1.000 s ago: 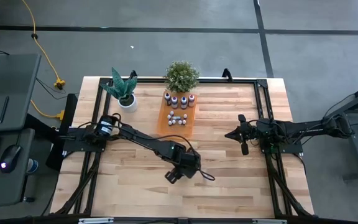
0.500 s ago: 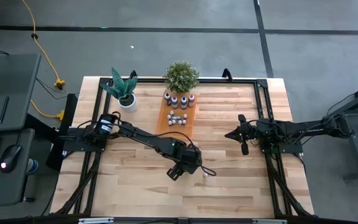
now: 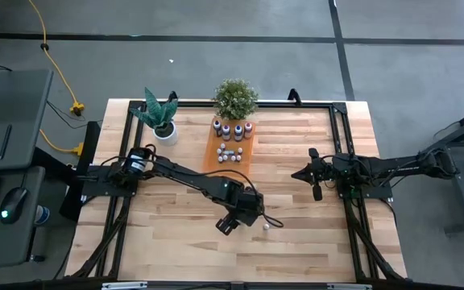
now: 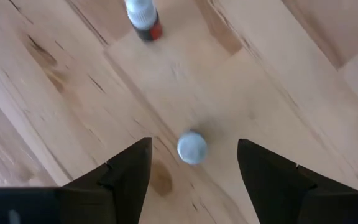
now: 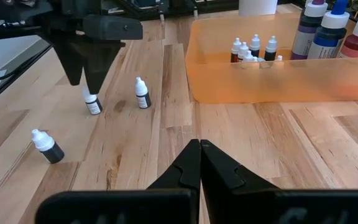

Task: Pick & Place food coloring
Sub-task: Put the small dark green food coloring bottle into the orange bin

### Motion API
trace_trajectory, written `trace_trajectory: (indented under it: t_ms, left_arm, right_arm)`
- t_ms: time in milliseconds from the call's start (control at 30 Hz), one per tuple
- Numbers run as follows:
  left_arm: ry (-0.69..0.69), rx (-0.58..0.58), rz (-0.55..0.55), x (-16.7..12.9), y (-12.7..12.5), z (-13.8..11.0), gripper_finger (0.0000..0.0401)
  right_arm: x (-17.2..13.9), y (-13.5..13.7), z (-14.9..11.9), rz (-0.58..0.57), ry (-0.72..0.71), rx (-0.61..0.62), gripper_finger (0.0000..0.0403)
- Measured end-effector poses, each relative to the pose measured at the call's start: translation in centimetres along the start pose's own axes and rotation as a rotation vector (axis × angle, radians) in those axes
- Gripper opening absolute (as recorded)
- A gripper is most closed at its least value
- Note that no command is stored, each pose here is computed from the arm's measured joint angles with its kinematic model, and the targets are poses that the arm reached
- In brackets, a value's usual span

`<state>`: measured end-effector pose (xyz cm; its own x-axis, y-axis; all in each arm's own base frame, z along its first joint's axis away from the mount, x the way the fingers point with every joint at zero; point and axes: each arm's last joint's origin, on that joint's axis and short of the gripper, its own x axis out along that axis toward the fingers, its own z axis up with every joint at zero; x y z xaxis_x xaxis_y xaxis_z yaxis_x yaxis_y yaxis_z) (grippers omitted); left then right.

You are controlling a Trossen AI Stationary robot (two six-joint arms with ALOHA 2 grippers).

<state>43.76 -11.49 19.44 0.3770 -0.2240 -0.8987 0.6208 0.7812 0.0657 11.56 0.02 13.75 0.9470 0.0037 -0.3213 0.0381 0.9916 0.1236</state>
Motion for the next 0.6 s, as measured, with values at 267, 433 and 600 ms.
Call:
trace_trajectory:
  t_ms: [267,433,600]
  left_arm:
    - [0.013,-0.028,-0.005,0.0,0.0,-0.1,0.0232]
    - [0.013,-0.029,-0.005,0.1,0.0,-0.1,0.0232]
    - [0.027,-0.05,-0.021,1.1,0.0,-0.4,0.0232]
  right_arm:
    - [0.0,0.0,0.0,0.0,0.0,0.0,0.0]
    - [0.0,0.0,0.0,0.0,0.0,0.0,0.0]
    - [0.0,0.0,0.0,0.0,0.0,0.0,0.0]
